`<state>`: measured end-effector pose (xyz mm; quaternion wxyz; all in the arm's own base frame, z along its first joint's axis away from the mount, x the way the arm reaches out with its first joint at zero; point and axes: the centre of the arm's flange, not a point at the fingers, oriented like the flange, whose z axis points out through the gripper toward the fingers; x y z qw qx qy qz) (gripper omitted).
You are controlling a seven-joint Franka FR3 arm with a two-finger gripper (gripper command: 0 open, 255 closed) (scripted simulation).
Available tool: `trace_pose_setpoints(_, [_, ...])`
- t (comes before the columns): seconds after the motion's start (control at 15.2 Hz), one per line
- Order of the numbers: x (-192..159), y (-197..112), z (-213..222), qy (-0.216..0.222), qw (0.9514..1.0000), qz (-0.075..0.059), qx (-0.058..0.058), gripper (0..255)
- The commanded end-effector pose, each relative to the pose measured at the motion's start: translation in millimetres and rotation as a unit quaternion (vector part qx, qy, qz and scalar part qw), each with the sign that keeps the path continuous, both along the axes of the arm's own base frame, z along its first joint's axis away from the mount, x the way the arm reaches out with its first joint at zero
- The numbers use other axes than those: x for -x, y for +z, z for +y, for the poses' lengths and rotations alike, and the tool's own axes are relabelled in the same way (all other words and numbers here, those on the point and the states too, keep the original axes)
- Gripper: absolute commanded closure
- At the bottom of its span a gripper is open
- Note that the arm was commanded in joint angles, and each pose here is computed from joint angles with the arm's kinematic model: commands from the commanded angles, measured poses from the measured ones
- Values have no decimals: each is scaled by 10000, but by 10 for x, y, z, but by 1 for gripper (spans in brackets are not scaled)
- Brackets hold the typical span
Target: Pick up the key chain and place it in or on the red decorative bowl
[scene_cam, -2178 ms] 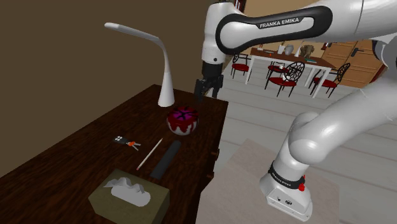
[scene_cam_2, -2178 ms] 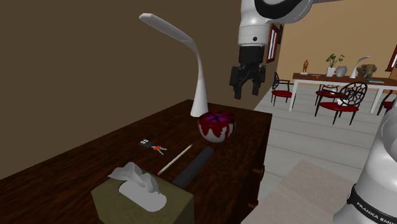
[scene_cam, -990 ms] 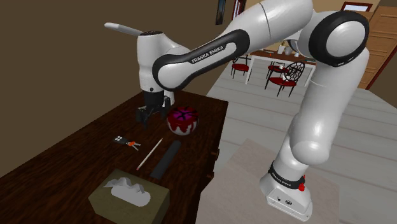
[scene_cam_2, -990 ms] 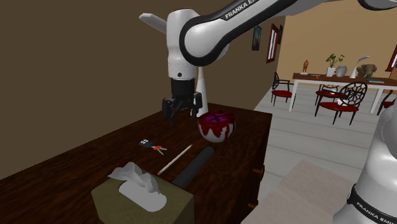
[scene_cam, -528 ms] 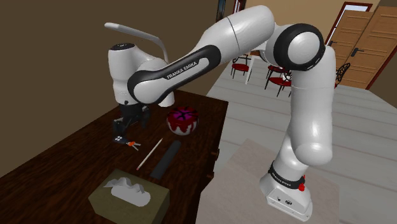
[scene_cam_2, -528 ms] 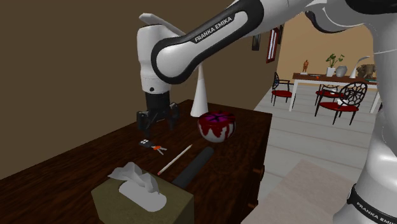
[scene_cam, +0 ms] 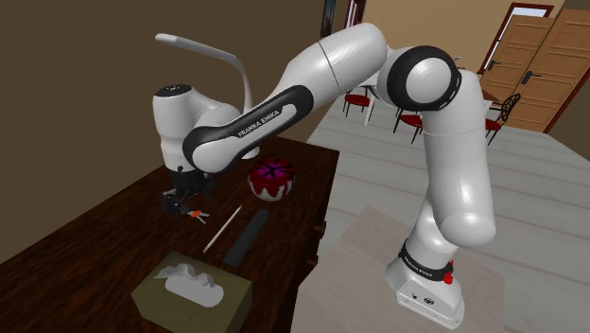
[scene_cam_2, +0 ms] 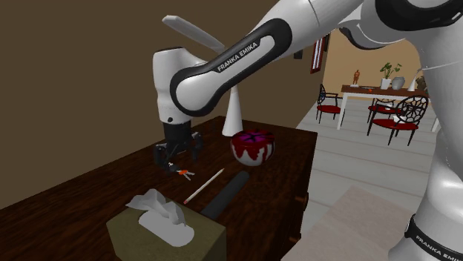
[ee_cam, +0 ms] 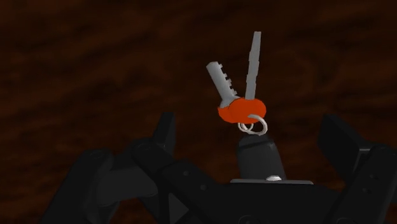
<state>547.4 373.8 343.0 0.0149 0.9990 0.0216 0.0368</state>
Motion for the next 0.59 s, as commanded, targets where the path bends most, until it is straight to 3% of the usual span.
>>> trace_pose_setpoints(0.0, [-10,-82,-9,1,10000,-1,-2,0])
trace_pose_setpoints(0.46, [-11,-82,-9,1,10000,-1,-1,0])
trace_pose_setpoints(0.53, [-11,-82,-9,1,10000,-1,-1,255])
